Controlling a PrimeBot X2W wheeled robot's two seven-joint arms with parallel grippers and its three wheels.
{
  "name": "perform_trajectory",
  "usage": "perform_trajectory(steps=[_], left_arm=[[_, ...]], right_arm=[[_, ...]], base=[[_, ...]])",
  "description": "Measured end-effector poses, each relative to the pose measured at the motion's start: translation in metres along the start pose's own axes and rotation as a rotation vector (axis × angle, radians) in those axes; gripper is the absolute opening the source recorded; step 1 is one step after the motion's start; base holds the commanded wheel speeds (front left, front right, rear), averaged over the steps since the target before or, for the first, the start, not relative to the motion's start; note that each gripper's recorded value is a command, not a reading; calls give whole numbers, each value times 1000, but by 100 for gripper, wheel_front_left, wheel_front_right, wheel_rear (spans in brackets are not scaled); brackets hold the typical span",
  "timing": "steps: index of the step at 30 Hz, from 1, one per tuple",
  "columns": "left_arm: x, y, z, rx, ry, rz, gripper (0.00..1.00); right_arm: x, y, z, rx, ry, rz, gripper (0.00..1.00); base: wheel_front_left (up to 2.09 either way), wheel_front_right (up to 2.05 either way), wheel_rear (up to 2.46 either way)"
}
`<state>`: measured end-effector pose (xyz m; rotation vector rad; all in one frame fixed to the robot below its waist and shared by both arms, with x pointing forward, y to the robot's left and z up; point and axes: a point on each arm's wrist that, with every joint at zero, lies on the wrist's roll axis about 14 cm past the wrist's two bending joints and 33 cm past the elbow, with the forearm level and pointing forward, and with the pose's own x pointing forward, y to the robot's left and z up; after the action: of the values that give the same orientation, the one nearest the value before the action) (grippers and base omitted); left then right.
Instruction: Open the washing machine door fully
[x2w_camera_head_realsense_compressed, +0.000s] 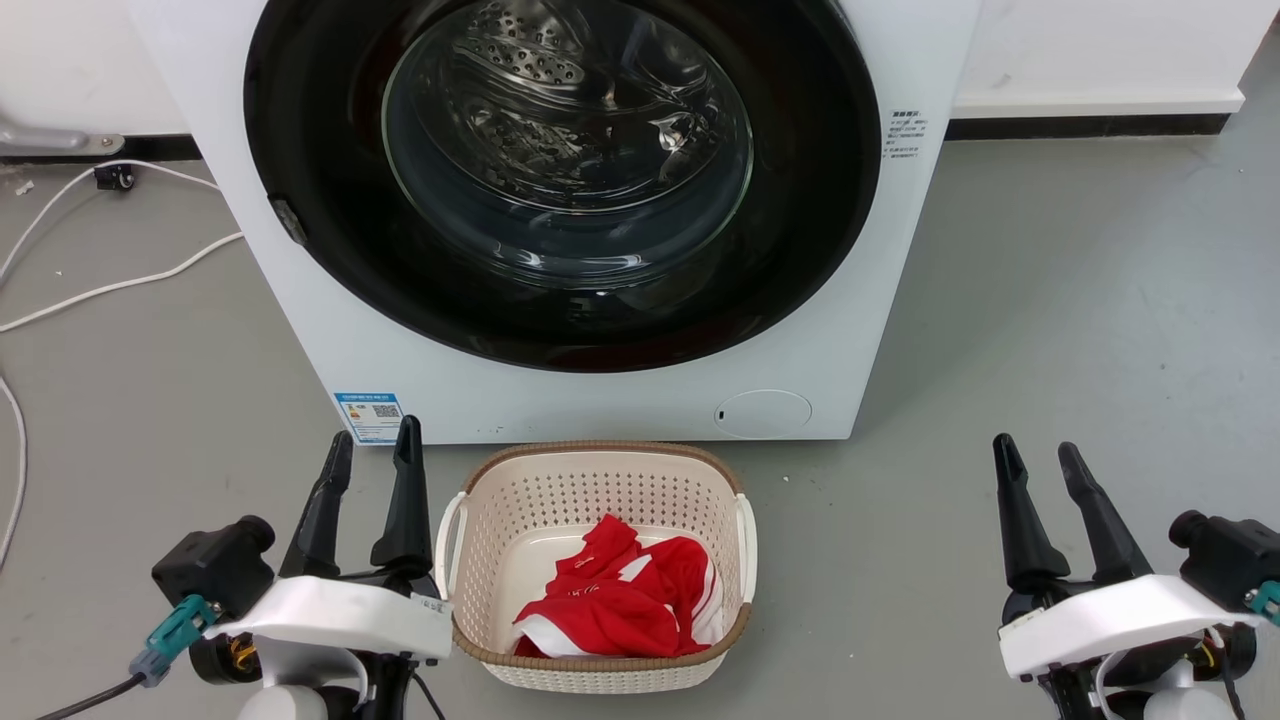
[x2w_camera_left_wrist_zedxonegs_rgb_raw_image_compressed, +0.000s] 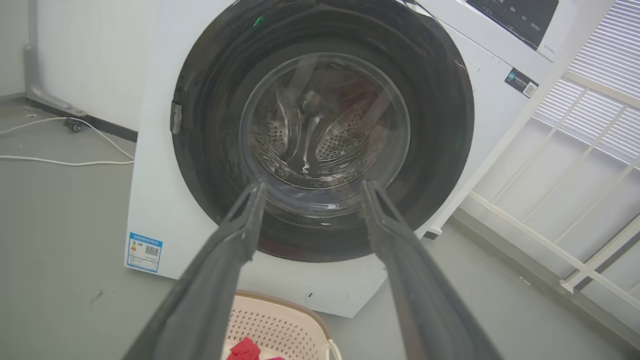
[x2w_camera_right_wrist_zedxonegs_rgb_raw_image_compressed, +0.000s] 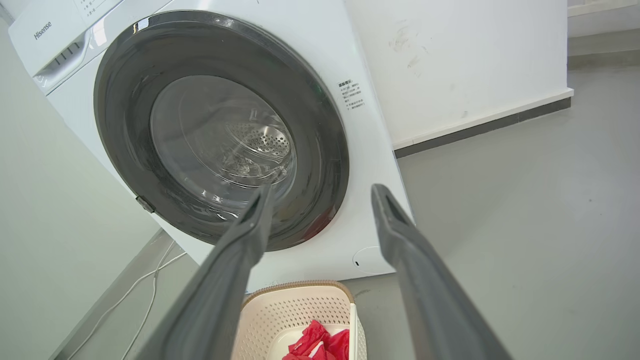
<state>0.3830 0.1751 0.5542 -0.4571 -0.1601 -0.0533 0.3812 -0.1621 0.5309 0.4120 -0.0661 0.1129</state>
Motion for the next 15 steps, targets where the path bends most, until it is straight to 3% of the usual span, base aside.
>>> perform_trajectory(steps=[15], left_arm=[[-2,-2,-2,160,-5,-21,100]], right_arm=[[-1,3,-2,-148,18,16,100]], base=[[0,0,0]])
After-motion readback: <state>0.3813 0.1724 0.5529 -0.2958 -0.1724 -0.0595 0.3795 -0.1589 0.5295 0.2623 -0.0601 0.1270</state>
